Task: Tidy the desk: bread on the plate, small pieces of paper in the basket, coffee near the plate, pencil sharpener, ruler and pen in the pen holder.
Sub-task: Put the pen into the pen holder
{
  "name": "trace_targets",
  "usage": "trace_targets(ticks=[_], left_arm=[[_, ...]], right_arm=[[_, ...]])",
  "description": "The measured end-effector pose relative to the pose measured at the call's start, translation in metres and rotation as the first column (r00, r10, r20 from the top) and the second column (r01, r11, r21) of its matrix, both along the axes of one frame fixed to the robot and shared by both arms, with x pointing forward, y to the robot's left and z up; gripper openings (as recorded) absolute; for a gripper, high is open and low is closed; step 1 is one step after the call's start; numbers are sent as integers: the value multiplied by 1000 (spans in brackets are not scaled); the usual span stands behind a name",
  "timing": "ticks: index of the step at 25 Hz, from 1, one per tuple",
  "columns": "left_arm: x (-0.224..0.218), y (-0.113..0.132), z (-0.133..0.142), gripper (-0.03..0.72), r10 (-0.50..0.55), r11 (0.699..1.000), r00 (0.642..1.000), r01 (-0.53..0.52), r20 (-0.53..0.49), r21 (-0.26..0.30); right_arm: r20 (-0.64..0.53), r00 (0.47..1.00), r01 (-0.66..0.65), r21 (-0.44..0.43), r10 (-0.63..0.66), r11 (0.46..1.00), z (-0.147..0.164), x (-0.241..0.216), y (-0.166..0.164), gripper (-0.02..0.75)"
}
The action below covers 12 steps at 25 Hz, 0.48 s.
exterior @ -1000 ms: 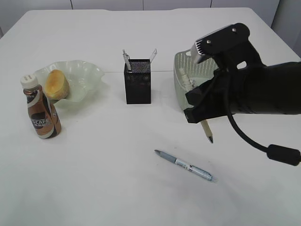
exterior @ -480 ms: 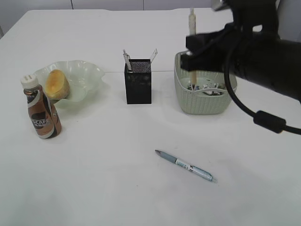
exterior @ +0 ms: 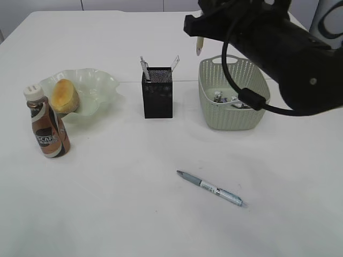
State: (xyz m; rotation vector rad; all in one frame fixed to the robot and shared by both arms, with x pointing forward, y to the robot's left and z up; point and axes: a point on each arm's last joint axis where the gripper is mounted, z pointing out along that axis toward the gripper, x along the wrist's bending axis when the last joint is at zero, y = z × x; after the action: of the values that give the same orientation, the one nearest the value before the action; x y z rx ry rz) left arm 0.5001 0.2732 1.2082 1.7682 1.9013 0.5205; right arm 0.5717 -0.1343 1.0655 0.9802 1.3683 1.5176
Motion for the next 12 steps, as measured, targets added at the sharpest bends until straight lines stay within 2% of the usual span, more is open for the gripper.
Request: trace_targets(ticks=[12], left_arm=[[0,0,0,323,1,1000,1000,-1,0,2]], right_arm=[[-57,998,-8,-10,7,1000,-43,84,46,60]])
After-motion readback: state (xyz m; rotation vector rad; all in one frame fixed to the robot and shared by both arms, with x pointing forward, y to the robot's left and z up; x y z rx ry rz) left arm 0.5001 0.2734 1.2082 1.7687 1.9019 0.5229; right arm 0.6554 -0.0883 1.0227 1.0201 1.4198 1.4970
